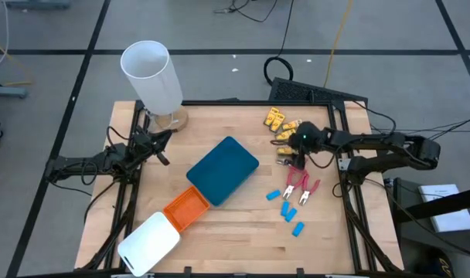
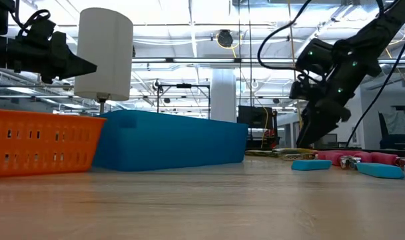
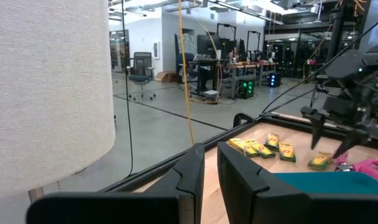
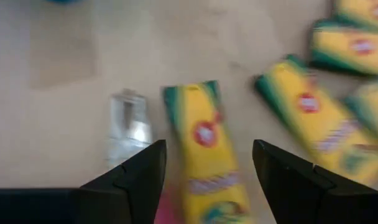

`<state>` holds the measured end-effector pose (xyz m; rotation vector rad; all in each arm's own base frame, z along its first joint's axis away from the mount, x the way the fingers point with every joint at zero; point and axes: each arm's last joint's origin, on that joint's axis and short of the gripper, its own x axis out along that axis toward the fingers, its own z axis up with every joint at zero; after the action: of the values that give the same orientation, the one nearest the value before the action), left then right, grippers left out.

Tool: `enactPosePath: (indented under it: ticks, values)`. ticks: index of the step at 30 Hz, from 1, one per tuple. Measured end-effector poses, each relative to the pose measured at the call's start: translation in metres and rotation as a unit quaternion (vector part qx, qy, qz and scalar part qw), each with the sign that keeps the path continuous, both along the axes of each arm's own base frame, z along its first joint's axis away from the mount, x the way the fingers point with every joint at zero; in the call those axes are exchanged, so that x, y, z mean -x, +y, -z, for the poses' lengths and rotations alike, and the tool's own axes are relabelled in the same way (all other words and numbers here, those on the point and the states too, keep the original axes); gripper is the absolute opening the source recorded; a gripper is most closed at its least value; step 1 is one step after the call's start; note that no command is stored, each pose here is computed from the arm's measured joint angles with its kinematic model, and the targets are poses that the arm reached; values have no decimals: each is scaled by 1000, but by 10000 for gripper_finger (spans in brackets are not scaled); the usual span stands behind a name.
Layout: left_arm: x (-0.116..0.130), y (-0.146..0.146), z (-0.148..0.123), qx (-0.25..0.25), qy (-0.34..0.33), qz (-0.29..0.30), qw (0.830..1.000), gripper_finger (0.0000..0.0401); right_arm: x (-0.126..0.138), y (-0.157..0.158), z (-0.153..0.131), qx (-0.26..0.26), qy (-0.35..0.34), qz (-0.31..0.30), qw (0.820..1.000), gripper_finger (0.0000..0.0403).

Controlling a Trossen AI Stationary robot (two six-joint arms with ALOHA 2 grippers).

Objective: Pick & Place School Supplies
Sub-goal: Put the yellow crayon box into the white bin

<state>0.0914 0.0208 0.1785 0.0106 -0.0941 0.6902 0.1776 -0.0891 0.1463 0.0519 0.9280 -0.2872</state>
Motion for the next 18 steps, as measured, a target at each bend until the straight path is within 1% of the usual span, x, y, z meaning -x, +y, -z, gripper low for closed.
enactPosePath:
  ticks: [2,4,8,11,18]
  values:
    - [0,0,0,0,0,0,1000,49,-1,0,1,25,16,5,1000,235]
    - [0,0,0,0,0,0,1000,49,-1,0,3,32,24,11,999,234]
    - [0,0,0,0,0,0,1000,49,-1,-1,9,21,39,13,999,229]
    - [0,0,0,0,0,0,1000,49,-3,0,13,1,42,1,999,228]
    - [0,0,0,0,0,0,1000,49,-6,-2,21,-10,58,0,998,220]
